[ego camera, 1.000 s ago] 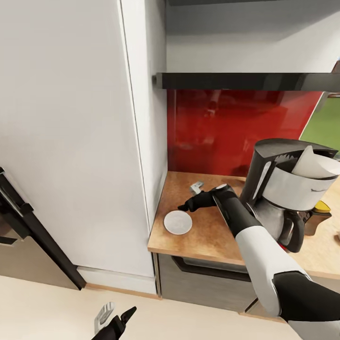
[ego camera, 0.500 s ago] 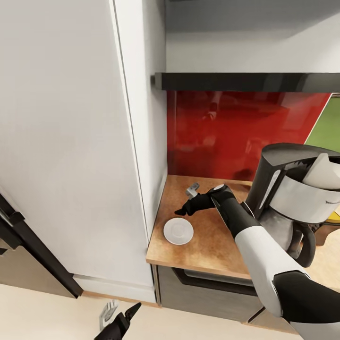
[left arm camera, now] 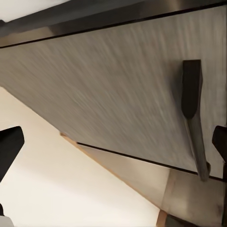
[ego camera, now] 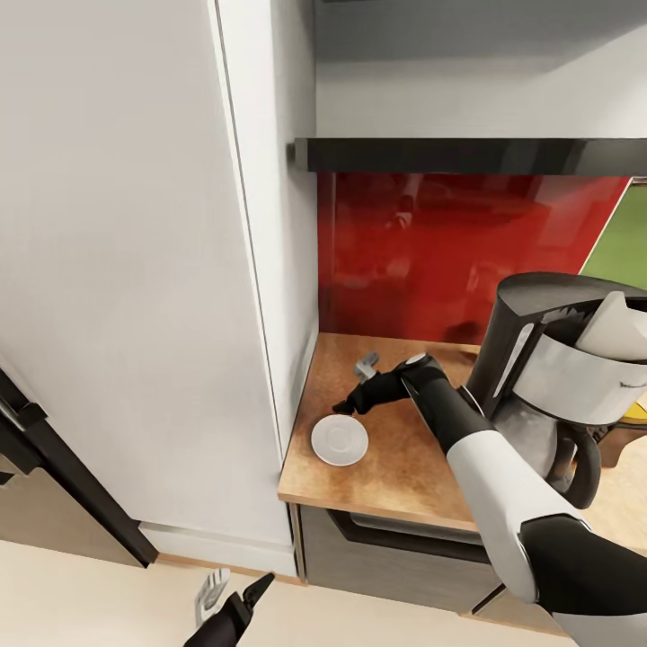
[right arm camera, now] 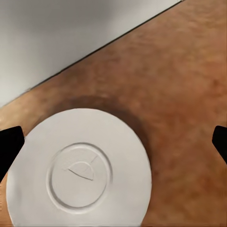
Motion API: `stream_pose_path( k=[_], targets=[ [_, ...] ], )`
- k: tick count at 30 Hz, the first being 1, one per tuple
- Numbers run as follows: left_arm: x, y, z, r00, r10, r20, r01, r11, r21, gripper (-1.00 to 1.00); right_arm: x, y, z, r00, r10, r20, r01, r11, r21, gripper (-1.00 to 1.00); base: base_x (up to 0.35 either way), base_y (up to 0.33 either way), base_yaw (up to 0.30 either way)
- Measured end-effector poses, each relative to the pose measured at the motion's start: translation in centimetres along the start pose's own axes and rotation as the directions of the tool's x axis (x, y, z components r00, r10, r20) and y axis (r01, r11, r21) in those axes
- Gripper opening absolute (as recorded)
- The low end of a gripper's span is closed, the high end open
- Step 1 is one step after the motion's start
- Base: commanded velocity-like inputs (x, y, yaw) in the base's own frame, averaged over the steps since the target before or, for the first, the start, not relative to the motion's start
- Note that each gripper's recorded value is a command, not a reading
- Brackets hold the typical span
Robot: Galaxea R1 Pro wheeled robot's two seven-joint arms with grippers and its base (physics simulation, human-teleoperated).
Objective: Set up a coffee station on the kitchen countertop: keep the coffee maker on the countertop, move the bottle of coffee from the kitchen shelf to the counter next to the coffee maker, place a paper coffee filter on top of the coffee maker, put the saucer next to the coffee maker with the coffee cup on the saucer, and place the electric kettle next to the coffee maker.
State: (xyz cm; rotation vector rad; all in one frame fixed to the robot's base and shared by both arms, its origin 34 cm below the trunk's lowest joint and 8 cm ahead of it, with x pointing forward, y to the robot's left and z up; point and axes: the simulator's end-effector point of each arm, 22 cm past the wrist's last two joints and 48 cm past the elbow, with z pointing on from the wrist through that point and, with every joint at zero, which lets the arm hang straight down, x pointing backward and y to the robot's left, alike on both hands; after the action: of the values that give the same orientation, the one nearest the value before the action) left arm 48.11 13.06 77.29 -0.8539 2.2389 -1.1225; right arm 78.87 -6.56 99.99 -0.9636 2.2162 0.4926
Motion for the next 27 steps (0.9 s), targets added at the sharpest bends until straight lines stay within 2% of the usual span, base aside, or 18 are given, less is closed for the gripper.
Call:
stream_pose_path(
  k=[5,12,15,27],
  targets=[
    [0.0,-0.7,0.0,1.0,0.001,0.0,-0.001,0.999,0.034,1.0,1.3,0.2,0.6,0.999,0.026,-0.025,-0.027,1.0,-0.017,1.0,0.0,0.0,0.0],
    [0.0,-0.9,0.0,1.0,0.0,0.0,0.0,0.999,0.043,1.0,1.6,0.3,0.7,0.999,0.035,-0.033,-0.035,0.999,-0.021,1.0,0.0,0.0,0.0],
    [-0.1,-1.0,0.0,1.0,0.0,0.001,0.0,0.999,0.046,1.0,2.0,0.3,0.7,0.997,0.055,-0.051,-0.056,0.998,-0.021,1.0,0.0,0.0,0.0],
    [-0.1,-1.1,0.0,1.0,-0.002,0.001,0.002,0.999,0.048,1.0,2.4,0.2,0.7,0.996,0.062,-0.06,-0.064,0.998,-0.02,1.0,0.004,0.0,0.0]
  ],
)
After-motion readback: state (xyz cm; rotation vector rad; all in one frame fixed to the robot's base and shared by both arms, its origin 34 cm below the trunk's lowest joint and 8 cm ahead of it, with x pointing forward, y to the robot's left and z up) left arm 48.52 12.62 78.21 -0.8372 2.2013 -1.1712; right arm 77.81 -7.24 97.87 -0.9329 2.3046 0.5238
